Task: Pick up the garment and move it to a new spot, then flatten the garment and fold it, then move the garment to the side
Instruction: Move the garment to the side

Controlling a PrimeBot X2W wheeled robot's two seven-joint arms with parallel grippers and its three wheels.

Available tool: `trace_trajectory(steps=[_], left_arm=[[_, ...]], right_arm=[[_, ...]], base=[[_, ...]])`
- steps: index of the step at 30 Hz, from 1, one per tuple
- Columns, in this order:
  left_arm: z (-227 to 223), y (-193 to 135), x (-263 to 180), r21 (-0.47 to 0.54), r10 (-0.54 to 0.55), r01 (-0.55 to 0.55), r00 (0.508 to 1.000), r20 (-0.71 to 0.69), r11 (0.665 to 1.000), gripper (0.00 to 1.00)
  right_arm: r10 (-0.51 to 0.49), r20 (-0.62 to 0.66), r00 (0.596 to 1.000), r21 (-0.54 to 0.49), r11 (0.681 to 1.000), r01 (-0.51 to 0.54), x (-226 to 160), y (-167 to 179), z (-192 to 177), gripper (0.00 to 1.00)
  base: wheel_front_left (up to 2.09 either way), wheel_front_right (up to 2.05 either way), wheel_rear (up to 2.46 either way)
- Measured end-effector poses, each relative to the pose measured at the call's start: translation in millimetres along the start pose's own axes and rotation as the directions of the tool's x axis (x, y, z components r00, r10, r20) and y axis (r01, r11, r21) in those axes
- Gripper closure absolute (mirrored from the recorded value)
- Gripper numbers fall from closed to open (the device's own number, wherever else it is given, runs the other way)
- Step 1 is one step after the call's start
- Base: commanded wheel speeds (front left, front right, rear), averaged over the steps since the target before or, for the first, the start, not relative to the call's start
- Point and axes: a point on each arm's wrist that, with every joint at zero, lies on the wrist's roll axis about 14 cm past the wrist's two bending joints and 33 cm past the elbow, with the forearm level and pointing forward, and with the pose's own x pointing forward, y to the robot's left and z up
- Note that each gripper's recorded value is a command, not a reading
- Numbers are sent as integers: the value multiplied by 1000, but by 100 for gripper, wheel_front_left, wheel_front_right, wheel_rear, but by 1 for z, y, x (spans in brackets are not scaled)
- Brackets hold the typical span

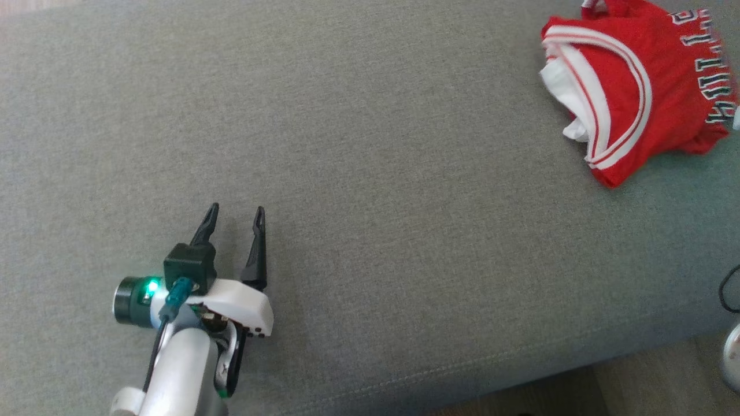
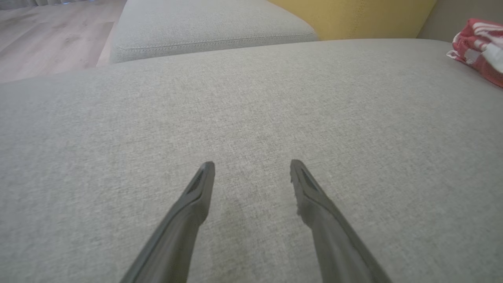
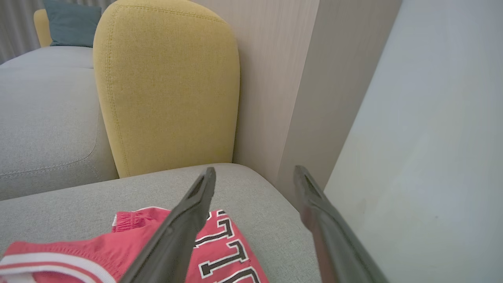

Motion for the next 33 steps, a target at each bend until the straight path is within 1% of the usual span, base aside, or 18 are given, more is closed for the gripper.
trace_trajectory(steps=[5,7,11,14,18,23,28,30,33], left_arm=[[3,13,-3,-1,41,-41,999,7,999,0],[5,18,-6,-3,64,-64,998,12,998,0],[13,27,-11,-1,99,-99,995,31,995,0],[19,36,-18,6,137,-137,990,46,991,0],[20,48,-34,-5,193,-193,980,48,981,0],[23,63,-56,-1,260,-260,964,59,966,0],[29,76,-77,-9,322,-322,944,77,947,0],[28,79,-86,-28,339,-338,938,73,941,0],[27,81,-97,-31,356,-354,932,74,935,0]], right_arm=[[10,17,1000,-3,1000,-10,1,8,6,0],[51,37,998,-4,999,-51,1,28,13,0],[150,98,984,47,987,-155,-4,80,30,0],[215,114,970,68,972,-224,-18,108,27,0],[309,84,947,95,944,-317,-45,139,2,0],[418,75,905,148,893,-425,-79,176,-14,0],[484,66,873,217,847,-486,-111,195,-26,0],[502,54,863,230,835,-500,-123,199,-32,0],[529,42,848,244,817,-522,-138,204,-39,0]], base=[[0,0,0],[0,0,0],[0,0,0],[0,0,0],[0,0,0],[0,0,0],[0,0,0],[0,0,0],[0,0,0]])
